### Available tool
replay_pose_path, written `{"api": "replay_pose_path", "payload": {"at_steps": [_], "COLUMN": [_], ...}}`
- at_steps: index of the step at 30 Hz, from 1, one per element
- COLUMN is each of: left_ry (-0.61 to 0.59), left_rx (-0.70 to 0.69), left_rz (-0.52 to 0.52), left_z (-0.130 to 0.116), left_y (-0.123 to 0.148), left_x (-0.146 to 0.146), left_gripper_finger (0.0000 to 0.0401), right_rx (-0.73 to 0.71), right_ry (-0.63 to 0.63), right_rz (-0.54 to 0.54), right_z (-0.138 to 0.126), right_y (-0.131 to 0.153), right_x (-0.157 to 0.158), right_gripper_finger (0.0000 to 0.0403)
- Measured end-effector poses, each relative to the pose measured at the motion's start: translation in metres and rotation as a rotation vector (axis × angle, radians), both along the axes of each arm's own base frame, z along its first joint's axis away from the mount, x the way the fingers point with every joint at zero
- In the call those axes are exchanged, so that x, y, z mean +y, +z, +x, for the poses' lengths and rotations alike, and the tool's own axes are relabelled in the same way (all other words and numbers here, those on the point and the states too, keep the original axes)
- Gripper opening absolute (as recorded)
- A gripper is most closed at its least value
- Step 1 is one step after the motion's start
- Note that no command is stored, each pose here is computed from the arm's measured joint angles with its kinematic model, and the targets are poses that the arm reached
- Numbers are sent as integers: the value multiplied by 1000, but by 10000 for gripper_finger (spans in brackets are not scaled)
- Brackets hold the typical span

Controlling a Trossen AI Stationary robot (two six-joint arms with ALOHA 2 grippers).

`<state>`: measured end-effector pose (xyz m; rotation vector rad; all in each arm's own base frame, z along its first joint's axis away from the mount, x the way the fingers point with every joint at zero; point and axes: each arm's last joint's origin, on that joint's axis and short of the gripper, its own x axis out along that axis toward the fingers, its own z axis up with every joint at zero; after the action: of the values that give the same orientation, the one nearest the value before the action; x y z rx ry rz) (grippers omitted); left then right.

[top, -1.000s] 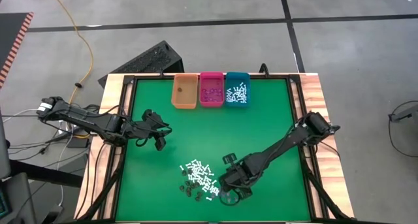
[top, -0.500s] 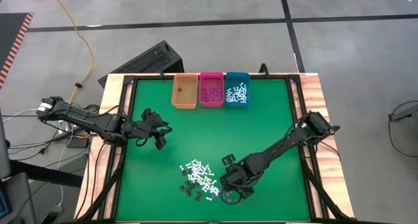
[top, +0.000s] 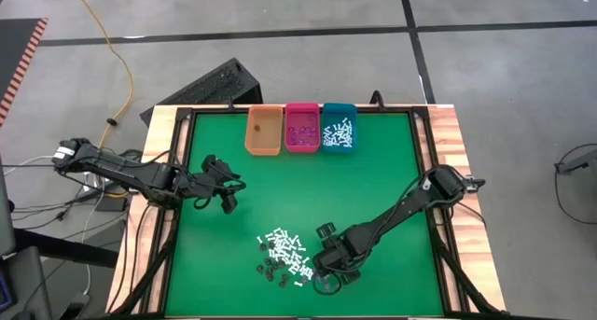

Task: Sort Halloween decoration
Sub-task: Put the white bone toy into the blue bin

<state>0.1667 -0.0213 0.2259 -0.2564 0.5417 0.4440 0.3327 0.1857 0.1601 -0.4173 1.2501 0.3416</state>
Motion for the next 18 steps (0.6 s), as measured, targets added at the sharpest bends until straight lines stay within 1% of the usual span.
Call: {"api": "replay_pose_path", "payload": {"at_steps": [2, 4, 12, 14, 18], "left_ry": [7, 20, 41, 42, 42], "left_rx": [0, -5, -9, -10, -10], "left_rz": [6, 15, 26, 24, 23], "left_z": [0, 0, 0, 0, 0], "left_y": [0, 0, 1, 1, 1], "left_x": [0, 1, 1, 1, 1], "left_gripper_finger": [144, 144, 144, 144, 144], "right_rx": [-3, -1, 10, 13, 16], "right_ry": [-30, -52, -115, -138, -189], "right_rz": [-7, -3, 9, 21, 53], "right_z": [1, 1, 3, 4, 6], "right_y": [0, 0, -1, -1, 3], "right_x": [-2, -3, -8, -10, -16], "right_gripper_finger": [164, 143, 22, 16, 26]}}
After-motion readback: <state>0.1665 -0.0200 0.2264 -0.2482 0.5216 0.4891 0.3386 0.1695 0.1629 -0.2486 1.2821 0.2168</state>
